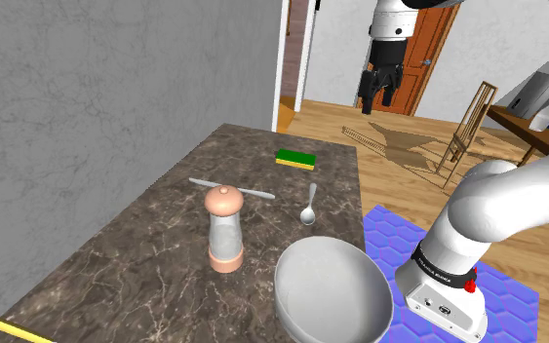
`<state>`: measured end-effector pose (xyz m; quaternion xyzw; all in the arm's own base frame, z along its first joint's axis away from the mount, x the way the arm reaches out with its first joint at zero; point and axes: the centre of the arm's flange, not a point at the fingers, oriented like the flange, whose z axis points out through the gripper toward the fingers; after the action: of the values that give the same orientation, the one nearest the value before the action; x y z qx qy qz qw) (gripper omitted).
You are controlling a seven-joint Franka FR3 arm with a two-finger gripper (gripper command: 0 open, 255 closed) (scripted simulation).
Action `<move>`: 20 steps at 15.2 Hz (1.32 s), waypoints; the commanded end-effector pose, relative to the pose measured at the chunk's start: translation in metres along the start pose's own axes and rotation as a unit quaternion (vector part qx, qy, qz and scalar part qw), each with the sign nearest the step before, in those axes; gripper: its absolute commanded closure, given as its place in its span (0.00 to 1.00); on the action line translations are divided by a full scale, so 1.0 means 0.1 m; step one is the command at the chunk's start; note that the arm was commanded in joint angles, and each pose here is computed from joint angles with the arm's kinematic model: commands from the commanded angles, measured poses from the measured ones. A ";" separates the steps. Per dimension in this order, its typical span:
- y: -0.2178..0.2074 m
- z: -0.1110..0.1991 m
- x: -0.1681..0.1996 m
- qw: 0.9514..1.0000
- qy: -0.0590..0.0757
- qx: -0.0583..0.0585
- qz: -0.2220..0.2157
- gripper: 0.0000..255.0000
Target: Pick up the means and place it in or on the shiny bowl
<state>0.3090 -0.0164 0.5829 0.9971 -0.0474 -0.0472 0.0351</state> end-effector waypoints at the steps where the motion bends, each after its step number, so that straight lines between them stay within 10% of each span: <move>1: 0.00 0.00 0.00 1.000 0.000 0.000 0.000 0.00; 20: -1.86 0.95 1.42 0.982 -0.003 -0.011 -0.190 0.00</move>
<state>0.4487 0.1361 0.4656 0.9888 0.1331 -0.0566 0.0370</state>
